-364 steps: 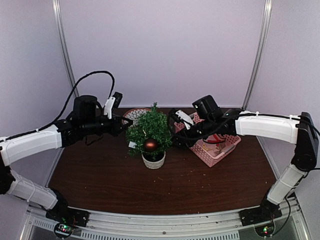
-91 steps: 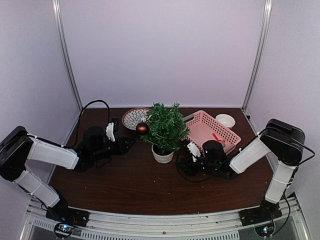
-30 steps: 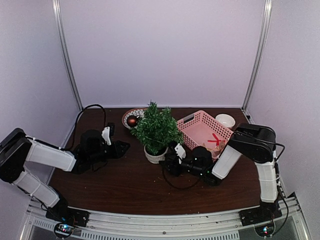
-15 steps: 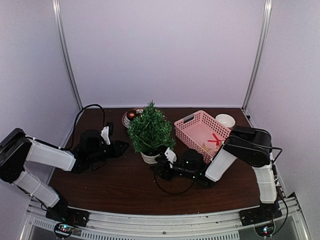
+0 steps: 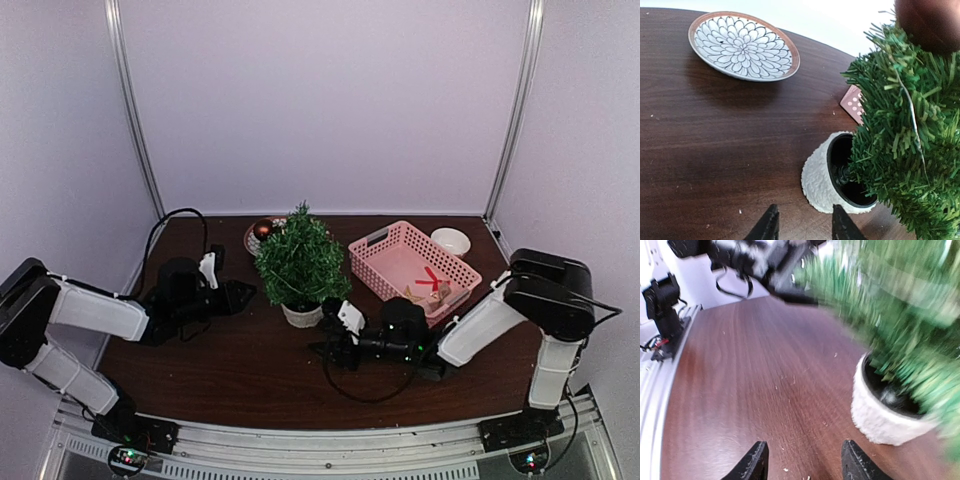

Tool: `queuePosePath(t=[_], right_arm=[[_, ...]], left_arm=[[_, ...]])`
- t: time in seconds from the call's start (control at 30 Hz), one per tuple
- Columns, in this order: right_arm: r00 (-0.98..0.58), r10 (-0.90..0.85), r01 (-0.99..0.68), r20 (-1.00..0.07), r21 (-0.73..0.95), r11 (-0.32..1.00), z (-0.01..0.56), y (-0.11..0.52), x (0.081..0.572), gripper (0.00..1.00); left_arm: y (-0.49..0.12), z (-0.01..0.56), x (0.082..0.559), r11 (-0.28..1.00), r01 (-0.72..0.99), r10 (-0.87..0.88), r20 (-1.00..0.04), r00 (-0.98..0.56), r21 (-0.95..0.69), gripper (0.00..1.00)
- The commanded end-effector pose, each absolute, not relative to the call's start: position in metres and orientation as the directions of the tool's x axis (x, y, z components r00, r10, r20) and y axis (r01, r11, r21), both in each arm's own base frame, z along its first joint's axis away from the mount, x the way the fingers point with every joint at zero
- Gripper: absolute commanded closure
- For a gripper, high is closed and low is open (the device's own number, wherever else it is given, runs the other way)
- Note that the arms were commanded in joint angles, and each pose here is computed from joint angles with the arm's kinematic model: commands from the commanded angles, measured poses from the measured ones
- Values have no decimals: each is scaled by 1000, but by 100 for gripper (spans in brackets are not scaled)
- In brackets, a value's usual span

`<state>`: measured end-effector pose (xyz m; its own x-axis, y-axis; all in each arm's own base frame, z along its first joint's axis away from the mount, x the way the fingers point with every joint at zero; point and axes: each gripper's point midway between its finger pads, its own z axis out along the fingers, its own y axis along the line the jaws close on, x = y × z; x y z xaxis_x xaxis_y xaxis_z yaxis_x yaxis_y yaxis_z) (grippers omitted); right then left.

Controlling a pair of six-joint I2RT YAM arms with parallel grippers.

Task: Decorate the small christmas tree

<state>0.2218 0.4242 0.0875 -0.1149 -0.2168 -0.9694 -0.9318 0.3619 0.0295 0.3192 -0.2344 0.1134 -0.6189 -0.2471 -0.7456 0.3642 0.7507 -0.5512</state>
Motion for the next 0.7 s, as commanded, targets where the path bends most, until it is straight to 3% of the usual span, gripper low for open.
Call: queuePosePath(t=[0.0, 0.13, 0.33, 0.67], right_arm=[[-126, -270, -926, -955, 15, 376, 112, 402, 212, 47], [-212, -330, -892, -920, 44, 450, 139, 374, 223, 46], [-319, -261, -785, -911, 100, 611, 207, 313, 270, 46], [-631, -347, -470, -694, -15, 883, 199, 202, 363, 48]], left_arm=[[-226, 127, 322, 756, 366, -261, -762, -592, -543, 59], [-216, 132, 322, 785, 358, -239, -779, -579, -506, 52], [-202, 143, 322, 817, 338, -225, -799, -558, -467, 51], [-197, 153, 320, 817, 339, -236, -807, -541, -466, 51]])
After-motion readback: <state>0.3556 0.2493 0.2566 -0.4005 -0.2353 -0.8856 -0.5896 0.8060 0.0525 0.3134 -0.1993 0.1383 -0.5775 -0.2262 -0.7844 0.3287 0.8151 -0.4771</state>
